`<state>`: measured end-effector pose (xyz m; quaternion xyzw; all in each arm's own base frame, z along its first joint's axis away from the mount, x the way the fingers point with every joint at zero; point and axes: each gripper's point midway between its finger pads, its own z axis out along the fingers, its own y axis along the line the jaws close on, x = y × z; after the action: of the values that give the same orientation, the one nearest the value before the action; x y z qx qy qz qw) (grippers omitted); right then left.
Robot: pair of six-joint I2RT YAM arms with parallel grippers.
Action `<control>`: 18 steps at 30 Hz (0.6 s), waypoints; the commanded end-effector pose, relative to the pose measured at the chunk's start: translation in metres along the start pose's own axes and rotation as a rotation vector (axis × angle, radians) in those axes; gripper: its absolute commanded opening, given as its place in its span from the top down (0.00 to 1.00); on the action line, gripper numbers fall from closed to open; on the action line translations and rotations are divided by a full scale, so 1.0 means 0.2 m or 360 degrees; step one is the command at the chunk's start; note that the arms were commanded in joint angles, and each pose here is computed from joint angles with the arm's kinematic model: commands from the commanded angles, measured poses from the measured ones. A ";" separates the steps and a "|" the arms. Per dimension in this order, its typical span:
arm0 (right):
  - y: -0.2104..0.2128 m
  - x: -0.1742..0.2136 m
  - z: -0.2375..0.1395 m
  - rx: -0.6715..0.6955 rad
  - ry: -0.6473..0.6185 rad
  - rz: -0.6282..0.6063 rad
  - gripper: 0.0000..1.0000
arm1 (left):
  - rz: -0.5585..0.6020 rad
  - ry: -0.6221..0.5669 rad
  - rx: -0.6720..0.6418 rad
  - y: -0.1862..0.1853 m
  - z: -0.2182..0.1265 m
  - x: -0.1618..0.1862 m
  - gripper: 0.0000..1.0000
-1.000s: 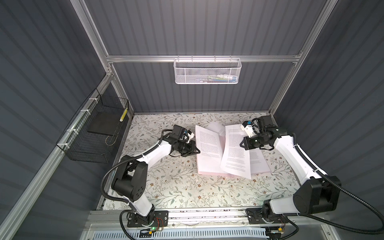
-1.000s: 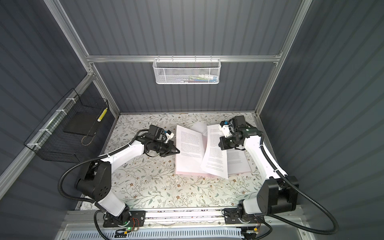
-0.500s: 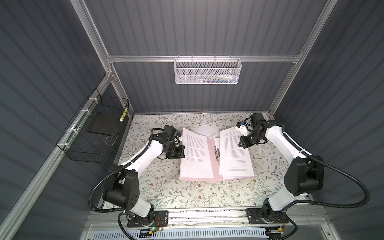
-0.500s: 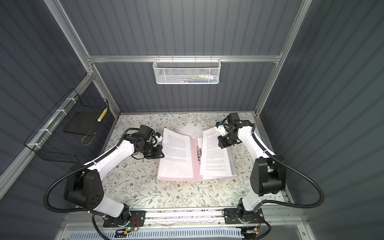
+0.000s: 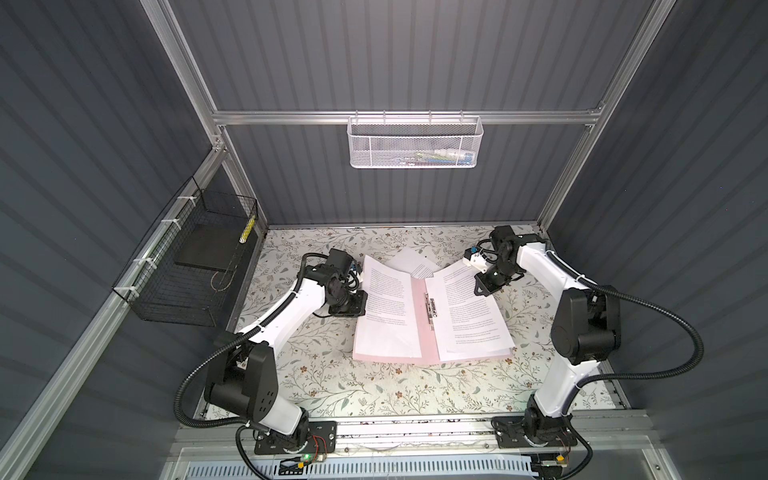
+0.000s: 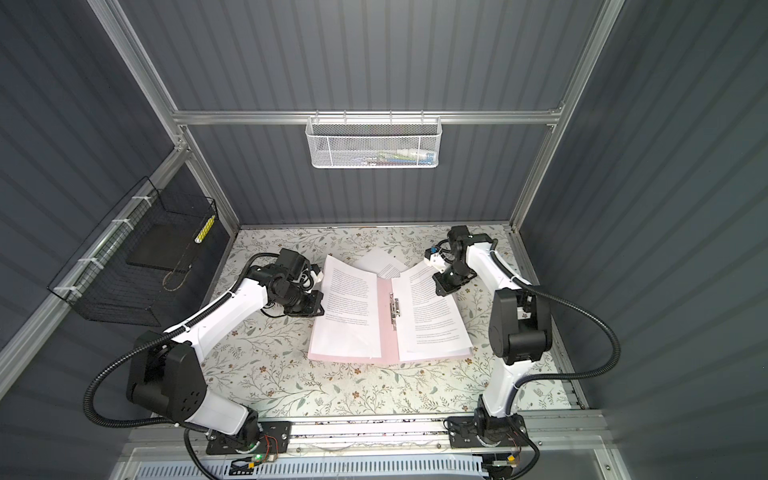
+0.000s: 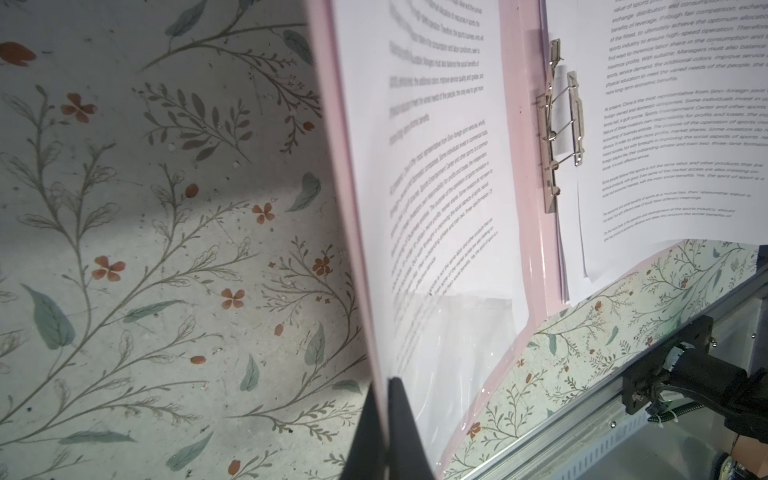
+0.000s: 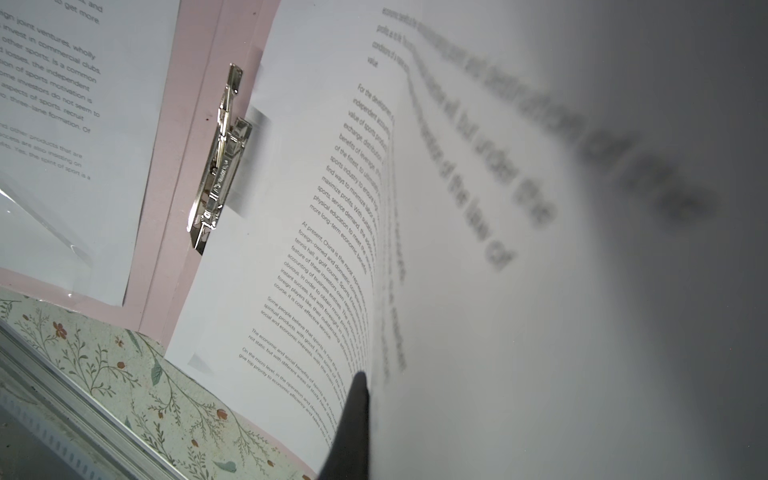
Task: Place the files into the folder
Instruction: 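Slide the sheet under the clip with the right gripper while the left holds the cover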
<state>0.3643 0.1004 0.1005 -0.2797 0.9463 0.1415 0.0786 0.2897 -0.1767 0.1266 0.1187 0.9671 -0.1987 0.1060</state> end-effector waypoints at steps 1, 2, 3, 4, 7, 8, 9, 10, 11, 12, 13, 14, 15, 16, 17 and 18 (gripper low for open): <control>0.05 -0.02 0.00 -0.0103 -0.0029 -0.0010 1.00 | 0.0036 0.0015 -0.0028 0.01 -0.02 0.01 1.00; 0.05 -0.03 0.00 -0.0110 -0.0043 0.0008 1.00 | 0.0038 0.0009 -0.0026 0.00 -0.03 0.01 1.00; 0.05 -0.04 0.00 -0.0122 -0.0058 0.0020 1.00 | 0.0040 0.0005 -0.0027 0.00 -0.03 0.01 1.00; 0.05 -0.04 0.01 -0.0134 -0.0063 0.0037 1.00 | 0.0039 0.0005 -0.0026 0.00 -0.03 0.01 1.00; 0.07 -0.05 0.03 -0.0185 -0.0063 0.0098 1.00 | 0.0041 -0.0001 -0.0027 0.00 -0.03 0.01 1.00; 0.08 -0.05 0.04 -0.0201 -0.0061 0.0112 1.00 | 0.0040 -0.0001 -0.0025 0.00 -0.03 0.01 1.00; 0.08 -0.05 0.04 -0.0205 -0.0062 0.0115 1.00 | 0.0040 -0.0001 -0.0025 0.00 -0.03 0.01 1.00; 0.07 -0.04 0.05 -0.0199 -0.0059 0.0123 1.00 | 0.0040 -0.0003 -0.0027 0.00 -0.03 0.01 1.00; 0.07 -0.04 0.05 -0.0195 -0.0054 0.0121 1.00 | 0.0041 -0.0005 -0.0026 0.00 -0.03 0.01 1.00; 0.08 -0.03 0.05 -0.0194 -0.0049 0.0115 1.00 | 0.0041 -0.0005 -0.0028 0.01 -0.03 0.01 1.00; 0.08 -0.02 0.05 -0.0195 -0.0048 0.0103 1.00 | 0.0037 -0.0002 -0.0027 0.01 -0.03 0.01 1.00; 0.09 -0.02 0.05 -0.0198 -0.0047 0.0089 1.00 | 0.0040 -0.0002 -0.0024 0.00 -0.03 0.01 1.00; 0.09 -0.01 0.05 -0.0196 -0.0048 0.0076 1.00 | 0.0040 -0.0004 -0.0025 0.00 -0.03 0.01 1.00; 0.09 -0.01 0.04 -0.0189 -0.0045 0.0069 1.00 | 0.0040 -0.0007 -0.0025 0.00 -0.03 0.01 1.00; 0.08 0.00 0.04 -0.0183 -0.0038 0.0057 1.00 | 0.0042 -0.0012 -0.0026 0.00 -0.03 0.01 1.00; 0.08 0.01 0.04 -0.0168 -0.0029 0.0048 1.00 | 0.0041 -0.0010 -0.0026 0.00 -0.03 0.01 1.00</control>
<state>0.3619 0.1165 0.0937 -0.2569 0.9438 0.1944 0.0735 0.2898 -0.1767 0.1266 0.1191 0.9669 -0.1987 0.1065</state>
